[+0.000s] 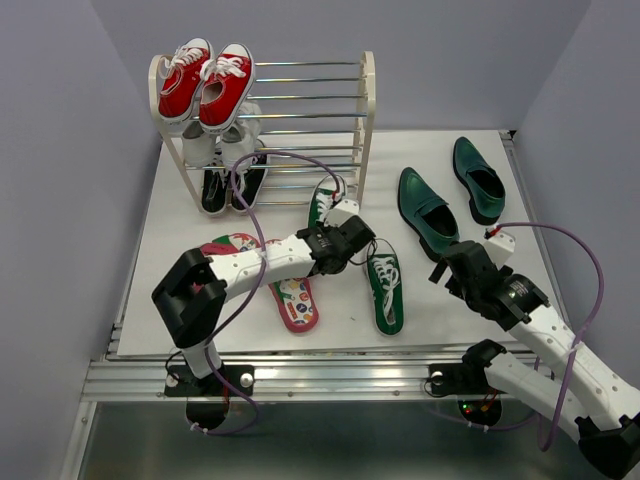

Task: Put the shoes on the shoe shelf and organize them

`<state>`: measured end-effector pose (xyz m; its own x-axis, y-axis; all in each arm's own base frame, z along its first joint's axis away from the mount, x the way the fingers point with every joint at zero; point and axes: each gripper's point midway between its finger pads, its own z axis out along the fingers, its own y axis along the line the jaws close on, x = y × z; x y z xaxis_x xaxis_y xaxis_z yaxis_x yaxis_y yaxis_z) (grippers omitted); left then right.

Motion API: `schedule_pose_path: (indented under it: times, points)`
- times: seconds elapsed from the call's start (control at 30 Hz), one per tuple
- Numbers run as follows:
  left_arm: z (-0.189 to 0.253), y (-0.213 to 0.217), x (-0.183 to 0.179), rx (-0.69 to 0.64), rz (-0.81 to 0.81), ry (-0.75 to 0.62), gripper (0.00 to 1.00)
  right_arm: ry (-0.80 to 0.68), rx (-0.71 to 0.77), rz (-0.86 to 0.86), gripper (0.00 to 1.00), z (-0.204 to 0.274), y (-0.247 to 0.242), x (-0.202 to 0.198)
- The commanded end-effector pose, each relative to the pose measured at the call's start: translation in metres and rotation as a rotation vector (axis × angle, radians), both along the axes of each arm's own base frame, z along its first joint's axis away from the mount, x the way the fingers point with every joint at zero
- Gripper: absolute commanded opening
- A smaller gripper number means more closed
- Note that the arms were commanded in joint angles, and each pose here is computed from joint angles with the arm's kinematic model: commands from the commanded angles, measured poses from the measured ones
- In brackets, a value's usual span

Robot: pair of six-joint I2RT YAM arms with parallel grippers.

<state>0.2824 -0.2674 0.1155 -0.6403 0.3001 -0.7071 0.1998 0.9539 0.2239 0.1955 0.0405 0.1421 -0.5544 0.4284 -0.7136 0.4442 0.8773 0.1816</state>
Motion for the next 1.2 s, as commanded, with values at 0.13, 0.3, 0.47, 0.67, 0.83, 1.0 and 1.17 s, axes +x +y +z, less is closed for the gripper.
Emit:
schedule_pose_path:
  times: [0.13, 0.3, 0.47, 0.67, 0.83, 1.0, 1.17]
  points:
    - [0.054, -0.007, 0.046, -0.077, 0.072, -0.185, 0.0, -0.046, 0.001, -0.021, 1.0, 0.007, 0.0, 0.01]
    - [0.062, -0.006, 0.067, -0.084, 0.066, -0.217, 0.0, -0.042, 0.0, -0.015, 1.0, 0.006, 0.001, 0.01]
    - [0.067, 0.0, 0.09, -0.077, 0.074, -0.23, 0.0, -0.033, 0.0, 0.004, 1.0, 0.007, 0.004, 0.011]
    - [0.071, 0.016, 0.118, -0.021, 0.115, -0.249, 0.0, -0.032, 0.0, 0.016, 1.0, 0.009, 0.005, 0.011]
    - [0.075, 0.028, 0.137, -0.03, 0.134, -0.246, 0.0, -0.039, 0.002, 0.026, 1.0, 0.015, 0.006, 0.011]
    - [0.082, 0.038, 0.145, -0.03, 0.16, -0.268, 0.0, -0.047, 0.003, 0.025, 1.0, 0.02, 0.005, 0.01]
    - [0.081, 0.053, 0.155, -0.026, 0.181, -0.285, 0.0, -0.059, 0.008, 0.021, 1.0, 0.023, 0.004, 0.01]
